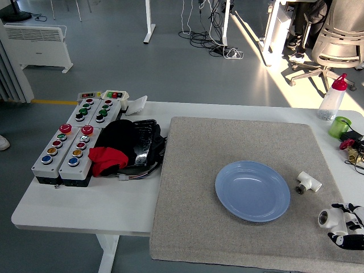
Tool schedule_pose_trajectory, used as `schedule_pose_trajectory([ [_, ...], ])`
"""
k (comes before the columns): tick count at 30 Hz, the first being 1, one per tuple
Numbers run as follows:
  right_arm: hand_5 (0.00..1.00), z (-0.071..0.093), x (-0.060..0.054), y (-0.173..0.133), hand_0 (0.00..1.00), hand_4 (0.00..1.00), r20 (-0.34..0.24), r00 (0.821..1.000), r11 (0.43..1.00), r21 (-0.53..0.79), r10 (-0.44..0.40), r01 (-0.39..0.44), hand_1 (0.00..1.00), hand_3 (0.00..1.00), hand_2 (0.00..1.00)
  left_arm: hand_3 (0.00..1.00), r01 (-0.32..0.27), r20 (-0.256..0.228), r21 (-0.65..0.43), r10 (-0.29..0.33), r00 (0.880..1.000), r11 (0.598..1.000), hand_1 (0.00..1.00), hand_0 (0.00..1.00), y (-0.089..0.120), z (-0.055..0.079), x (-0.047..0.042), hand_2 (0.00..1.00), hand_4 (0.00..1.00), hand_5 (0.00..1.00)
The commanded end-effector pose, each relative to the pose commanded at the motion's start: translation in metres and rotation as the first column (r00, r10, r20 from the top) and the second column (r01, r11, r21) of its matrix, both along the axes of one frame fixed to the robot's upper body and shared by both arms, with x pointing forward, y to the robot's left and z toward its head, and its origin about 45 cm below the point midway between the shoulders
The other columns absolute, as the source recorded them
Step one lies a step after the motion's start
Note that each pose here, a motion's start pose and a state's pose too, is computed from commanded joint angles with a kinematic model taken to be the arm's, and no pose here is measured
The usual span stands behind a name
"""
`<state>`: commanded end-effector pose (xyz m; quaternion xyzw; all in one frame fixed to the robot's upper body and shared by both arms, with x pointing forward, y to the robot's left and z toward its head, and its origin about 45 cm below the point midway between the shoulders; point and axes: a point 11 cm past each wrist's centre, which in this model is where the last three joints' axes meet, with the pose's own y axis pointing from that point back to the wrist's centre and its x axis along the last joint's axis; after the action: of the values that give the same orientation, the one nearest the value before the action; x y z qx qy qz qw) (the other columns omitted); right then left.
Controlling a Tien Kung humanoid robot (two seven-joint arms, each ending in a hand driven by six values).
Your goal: Pick pipe place plate twice
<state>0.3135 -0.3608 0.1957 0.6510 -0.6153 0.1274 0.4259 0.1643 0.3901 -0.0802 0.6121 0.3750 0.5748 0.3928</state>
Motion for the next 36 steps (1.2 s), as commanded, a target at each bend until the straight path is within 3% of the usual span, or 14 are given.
schedule_pose_trajectory([
  [9, 0.244, 0.014, 0.007, 0.014, 0.464, 0.581, 0.065, 0.997, 0.999, 0.009, 0.037, -0.038, 0.564, 0.717, 0.684, 0.486, -0.001, -0.007, 0.0, 0.001, 1.0, 1.0, 0.577, 0.584, 0.0, -0.001, -0.0028, 0.583, 0.411, 0.998],
  [15, 0.236, 0.032, 0.029, 0.041, 0.452, 0.569, 0.126, 0.984, 0.992, 0.004, 0.125, -0.127, 0.557, 0.709, 0.671, 0.486, -0.001, -0.012, 0.0, 0.001, 1.0, 1.0, 0.577, 0.585, 0.0, -0.001, -0.0047, 0.583, 0.411, 0.998],
  [22, 0.23, 0.047, 0.059, 0.076, 0.448, 0.563, 0.17, 0.954, 0.969, -0.019, 0.247, -0.247, 0.553, 0.702, 0.663, 0.486, -0.01, -0.005, -0.004, 0.01, 1.0, 1.0, 0.577, 0.585, -0.001, -0.001, -0.0032, 0.583, 0.411, 0.998],
  [29, 0.23, 0.044, 0.087, 0.106, 0.462, 0.561, 0.156, 0.933, 0.946, -0.04, 0.325, -0.323, 0.559, 0.703, 0.665, 0.486, -0.013, 0.001, -0.007, 0.013, 1.0, 1.0, 0.577, 0.585, -0.002, -0.001, -0.0003, 0.584, 0.411, 0.998],
  [30, 0.237, 0.043, 0.09, 0.107, 0.521, 0.566, 0.151, 0.932, 0.944, -0.045, 0.329, -0.326, 0.593, 0.705, 0.673, 0.486, -0.013, 0.001, -0.008, 0.013, 1.0, 1.0, 0.577, 0.585, -0.002, -0.001, -0.0002, 0.584, 0.411, 0.998],
  [35, 0.237, 0.037, 0.104, 0.128, 0.521, 0.566, 0.173, 0.912, 0.928, -0.053, 0.371, -0.368, 0.593, 0.705, 0.673, 0.486, -0.018, 0.003, -0.009, 0.018, 1.0, 1.0, 0.577, 0.585, -0.003, -0.001, -0.0003, 0.584, 0.411, 0.998],
  [36, 0.241, 0.034, 0.106, 0.133, 0.692, 0.572, 0.173, 0.906, 0.923, -0.058, 0.385, -0.381, 0.679, 0.706, 0.696, 0.485, -0.017, 0.003, -0.009, 0.017, 1.0, 1.0, 0.576, 0.585, -0.003, -0.001, -0.0001, 0.584, 0.412, 0.998],
])
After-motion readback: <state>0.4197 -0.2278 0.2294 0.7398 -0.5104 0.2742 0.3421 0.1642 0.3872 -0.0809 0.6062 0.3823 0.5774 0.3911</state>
